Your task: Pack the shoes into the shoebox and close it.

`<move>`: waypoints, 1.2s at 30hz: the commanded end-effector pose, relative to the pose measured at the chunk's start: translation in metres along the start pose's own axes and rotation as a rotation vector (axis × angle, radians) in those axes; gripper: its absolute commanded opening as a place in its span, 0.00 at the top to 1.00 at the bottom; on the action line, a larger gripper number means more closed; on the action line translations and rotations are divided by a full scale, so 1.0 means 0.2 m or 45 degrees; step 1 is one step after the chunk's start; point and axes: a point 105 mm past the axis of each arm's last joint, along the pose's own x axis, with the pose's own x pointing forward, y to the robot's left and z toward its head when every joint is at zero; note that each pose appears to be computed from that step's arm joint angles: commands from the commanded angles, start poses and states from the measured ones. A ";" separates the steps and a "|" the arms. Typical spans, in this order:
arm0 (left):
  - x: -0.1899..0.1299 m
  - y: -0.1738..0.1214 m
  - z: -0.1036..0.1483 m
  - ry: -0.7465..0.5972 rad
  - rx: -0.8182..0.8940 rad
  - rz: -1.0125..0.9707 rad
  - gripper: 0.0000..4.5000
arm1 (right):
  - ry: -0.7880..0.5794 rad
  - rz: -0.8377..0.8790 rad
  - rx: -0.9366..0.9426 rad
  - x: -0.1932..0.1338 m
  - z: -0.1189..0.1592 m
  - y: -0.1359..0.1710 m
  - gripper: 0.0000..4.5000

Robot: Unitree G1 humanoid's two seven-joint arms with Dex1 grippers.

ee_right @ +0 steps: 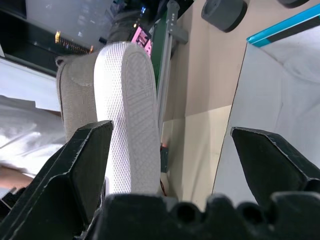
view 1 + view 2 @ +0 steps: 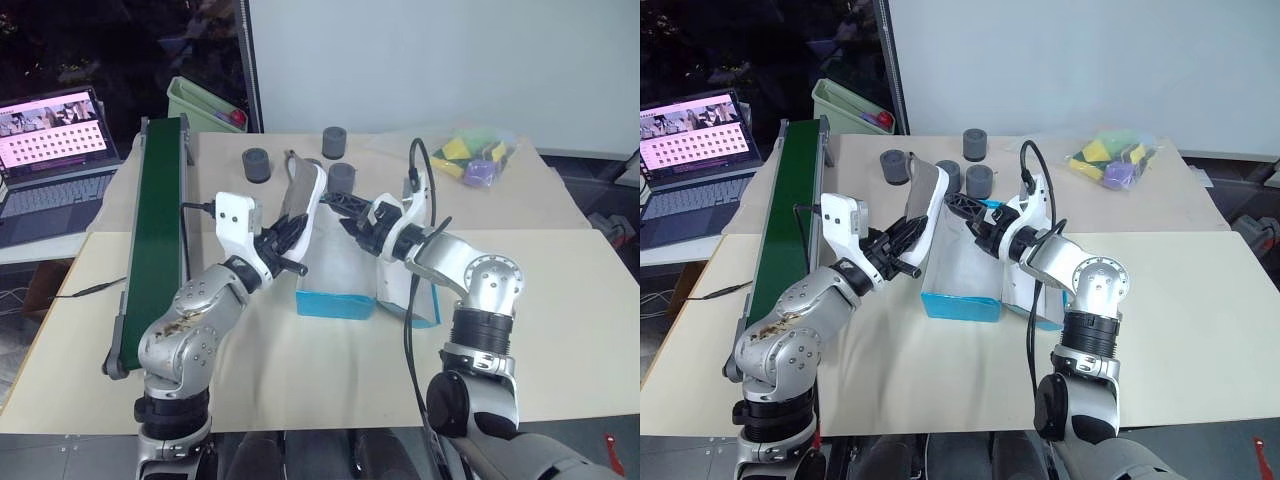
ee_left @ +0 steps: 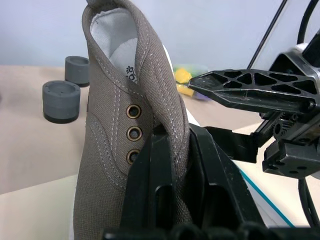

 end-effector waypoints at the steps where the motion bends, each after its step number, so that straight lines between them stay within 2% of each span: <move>1: 0.00 -0.04 0.06 -0.054 0.018 -0.054 0.91 | -0.009 0.121 -0.052 0.02 0.04 0.15 0.00; 10: 0.02 -0.07 0.05 -0.048 0.015 -0.083 0.91 | 0.043 0.201 -0.060 0.09 -0.02 0.28 0.00; 19: 0.03 -0.07 0.06 -0.056 0.027 -0.081 0.91 | 0.033 0.109 -0.037 0.12 -0.04 0.20 0.00; 20: 0.03 -0.07 0.06 -0.055 0.028 -0.080 0.94 | 0.024 0.107 -0.038 0.12 -0.03 0.20 0.09; 23: 0.03 -0.07 0.06 -0.050 0.035 -0.076 0.94 | -0.001 0.107 -0.038 0.11 -0.01 0.20 0.28; 27: 0.03 -0.06 0.05 -0.045 0.040 -0.071 0.94 | -0.014 0.115 -0.038 0.11 0.00 0.21 0.59; 30: 0.04 -0.06 0.05 -0.043 0.042 -0.068 0.94 | -0.016 0.118 -0.041 0.12 0.00 0.21 0.77; 32: 0.04 -0.06 0.04 -0.032 0.047 -0.067 0.94 | -0.024 0.124 -0.041 0.11 0.01 0.22 0.80; 36: 0.03 -0.06 0.02 -0.003 0.111 -0.053 0.94 | -0.091 0.151 -0.012 0.10 0.05 0.25 0.80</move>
